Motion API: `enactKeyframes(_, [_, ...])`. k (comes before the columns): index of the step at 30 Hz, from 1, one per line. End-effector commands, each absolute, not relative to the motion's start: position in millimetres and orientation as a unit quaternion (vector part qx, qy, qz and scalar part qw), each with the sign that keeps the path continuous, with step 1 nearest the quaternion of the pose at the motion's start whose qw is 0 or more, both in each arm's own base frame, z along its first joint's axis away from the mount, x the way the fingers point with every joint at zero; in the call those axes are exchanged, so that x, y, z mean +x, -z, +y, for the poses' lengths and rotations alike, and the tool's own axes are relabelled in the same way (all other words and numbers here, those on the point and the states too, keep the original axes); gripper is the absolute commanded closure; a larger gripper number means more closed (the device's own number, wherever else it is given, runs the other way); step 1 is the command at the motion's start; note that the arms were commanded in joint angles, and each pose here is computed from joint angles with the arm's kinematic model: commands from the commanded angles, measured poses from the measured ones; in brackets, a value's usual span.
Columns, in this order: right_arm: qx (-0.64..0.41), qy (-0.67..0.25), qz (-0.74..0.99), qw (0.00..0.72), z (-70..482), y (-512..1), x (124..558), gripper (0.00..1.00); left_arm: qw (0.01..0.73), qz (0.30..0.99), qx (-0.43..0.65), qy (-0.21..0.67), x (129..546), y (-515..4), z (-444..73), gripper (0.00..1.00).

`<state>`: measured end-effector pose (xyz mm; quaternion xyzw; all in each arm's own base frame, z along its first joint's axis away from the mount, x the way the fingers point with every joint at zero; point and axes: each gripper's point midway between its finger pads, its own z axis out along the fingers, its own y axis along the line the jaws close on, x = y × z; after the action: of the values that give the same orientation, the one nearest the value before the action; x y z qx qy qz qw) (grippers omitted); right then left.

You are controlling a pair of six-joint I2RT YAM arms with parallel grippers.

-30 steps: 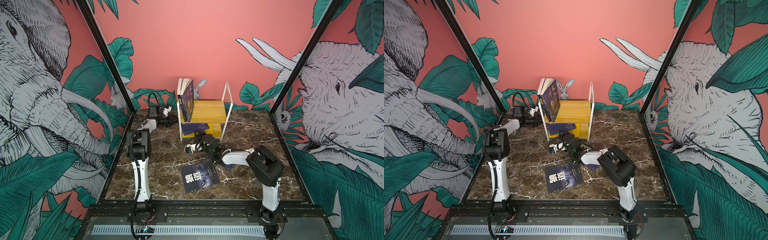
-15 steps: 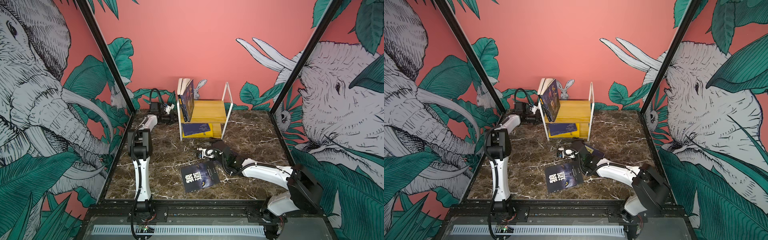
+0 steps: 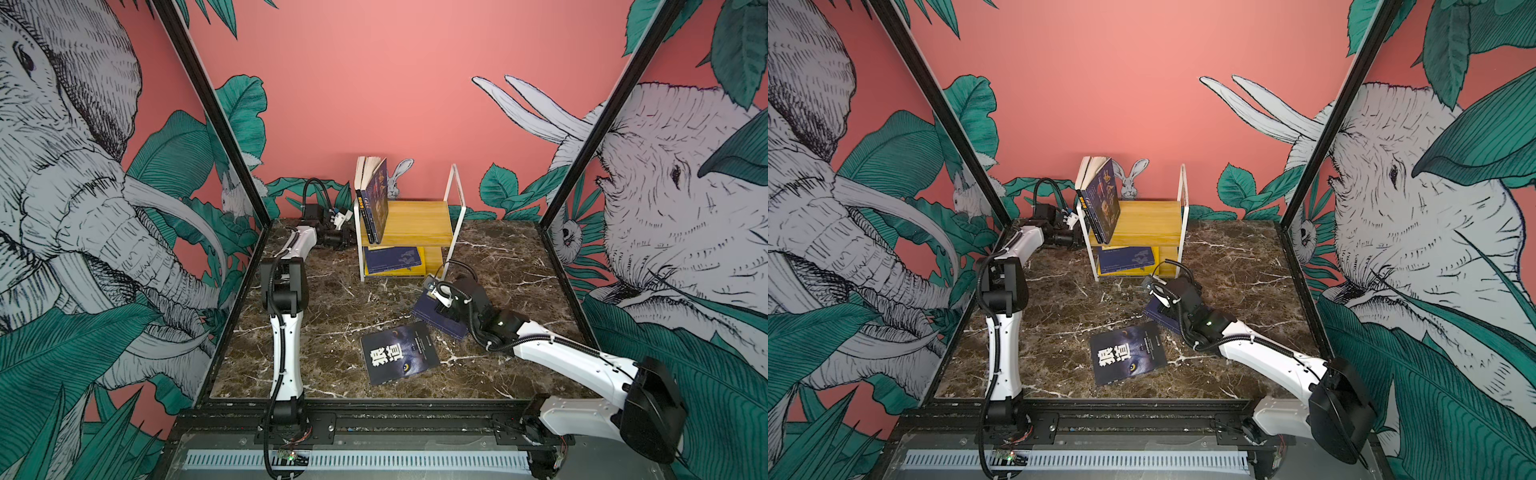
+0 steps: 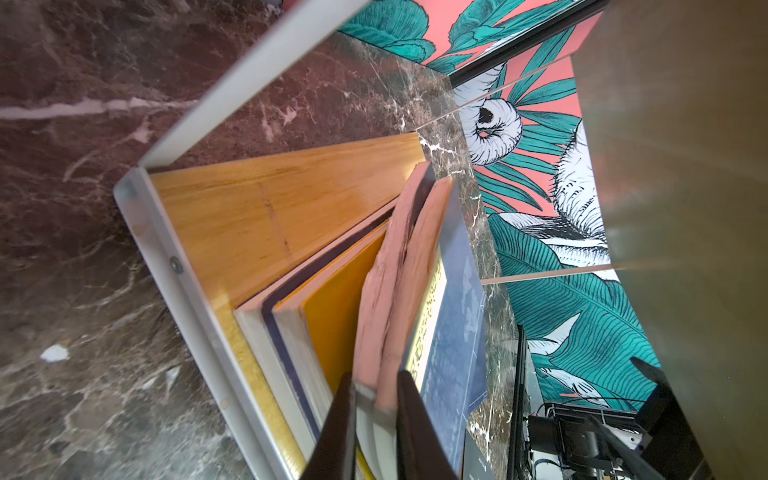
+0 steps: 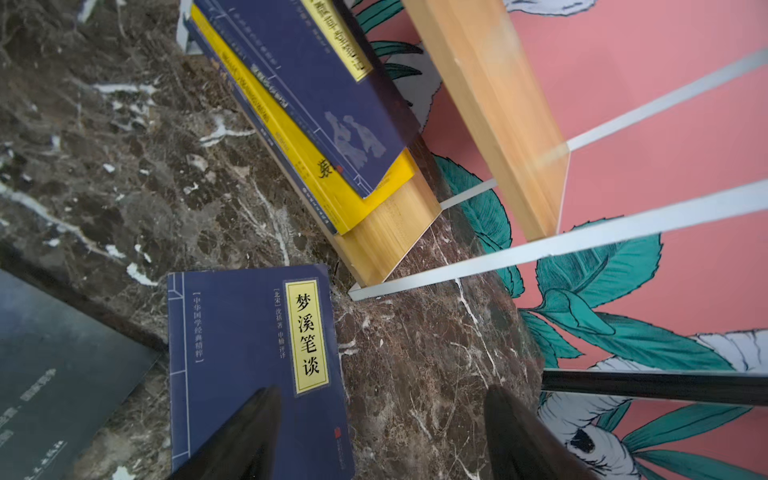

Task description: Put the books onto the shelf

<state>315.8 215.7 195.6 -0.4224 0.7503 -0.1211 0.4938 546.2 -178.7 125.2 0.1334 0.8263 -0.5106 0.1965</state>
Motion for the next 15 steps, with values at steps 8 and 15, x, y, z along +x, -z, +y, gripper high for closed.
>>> enactKeyframes(8, [-0.196,-0.102,0.809,0.545,233.7,-207.0,327.9,0.22,0.224,0.837,0.121,0.484,567.1,-135.9,-177.2,0.69])
enactKeyframes(15, [-0.054,-0.175,0.833,0.522,193.3,-205.2,342.3,0.35,0.234,0.826,0.085,0.505,558.5,-173.3,-173.0,0.46])
